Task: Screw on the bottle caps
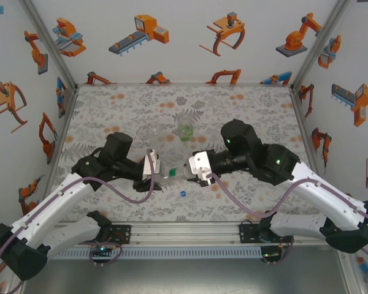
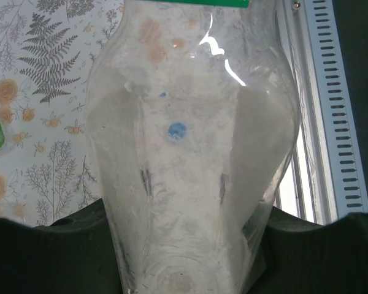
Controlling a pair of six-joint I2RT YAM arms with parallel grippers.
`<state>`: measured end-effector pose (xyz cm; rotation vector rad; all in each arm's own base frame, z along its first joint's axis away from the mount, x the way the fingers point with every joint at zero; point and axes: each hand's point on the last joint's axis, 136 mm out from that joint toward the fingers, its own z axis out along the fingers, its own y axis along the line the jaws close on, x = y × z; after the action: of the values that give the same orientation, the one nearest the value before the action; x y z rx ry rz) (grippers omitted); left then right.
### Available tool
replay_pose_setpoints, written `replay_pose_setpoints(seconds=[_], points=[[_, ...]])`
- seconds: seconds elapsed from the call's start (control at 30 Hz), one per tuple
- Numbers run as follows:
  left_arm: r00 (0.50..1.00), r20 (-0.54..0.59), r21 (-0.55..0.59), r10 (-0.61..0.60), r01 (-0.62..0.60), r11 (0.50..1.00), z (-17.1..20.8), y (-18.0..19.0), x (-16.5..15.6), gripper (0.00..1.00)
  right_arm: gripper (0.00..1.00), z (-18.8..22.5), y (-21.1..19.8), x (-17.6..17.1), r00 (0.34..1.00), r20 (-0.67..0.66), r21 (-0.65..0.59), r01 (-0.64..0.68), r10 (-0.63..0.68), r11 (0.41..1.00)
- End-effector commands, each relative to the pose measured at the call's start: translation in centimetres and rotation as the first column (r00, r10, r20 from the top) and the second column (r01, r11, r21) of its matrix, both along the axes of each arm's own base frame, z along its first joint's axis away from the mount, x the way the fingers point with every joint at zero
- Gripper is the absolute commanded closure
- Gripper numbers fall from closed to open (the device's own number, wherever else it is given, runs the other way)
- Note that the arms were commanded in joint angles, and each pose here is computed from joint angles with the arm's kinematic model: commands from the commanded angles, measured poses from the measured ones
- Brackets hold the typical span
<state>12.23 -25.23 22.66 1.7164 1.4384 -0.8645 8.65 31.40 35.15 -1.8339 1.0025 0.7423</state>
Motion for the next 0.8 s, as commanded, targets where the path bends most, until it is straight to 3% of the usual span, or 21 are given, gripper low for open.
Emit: replay_pose_setpoints(seconds=[0.0,0.23,0.5,0.6,0.77], points=[[0.996,0.079,-0.079,-0.040,0.046,0.996,2.6,-0.5,-0.2,1.00,0.97,0.3,0.5,-0.3,1.000,-0.023,0.014,-0.002,0.003,1.000],[0.986,0.153,-0.074,0.063,-0.052,0.996,2.7,-0.1,1.5,1.00,1.00,0.7,1.7,2.5,0.962,-0.183,0.055,0.214,-0.201,0.975],[0.967,0.213,-0.094,0.138,-0.121,0.988,3.1,0.4,2.6,1.00,1.00,1.4,2.1,4.1,0.846,-0.428,0.096,0.392,-0.318,0.915],[0.962,0.227,-0.104,0.150,-0.130,0.986,3.3,0.5,2.7,1.00,1.00,1.6,2.0,5.4,0.764,-0.527,0.111,0.497,-0.373,0.861],[0.954,0.244,-0.112,0.173,-0.149,0.982,3.4,0.7,3.0,1.00,1.00,1.8,1.6,8.1,0.550,-0.734,0.118,0.680,-0.398,0.723]])
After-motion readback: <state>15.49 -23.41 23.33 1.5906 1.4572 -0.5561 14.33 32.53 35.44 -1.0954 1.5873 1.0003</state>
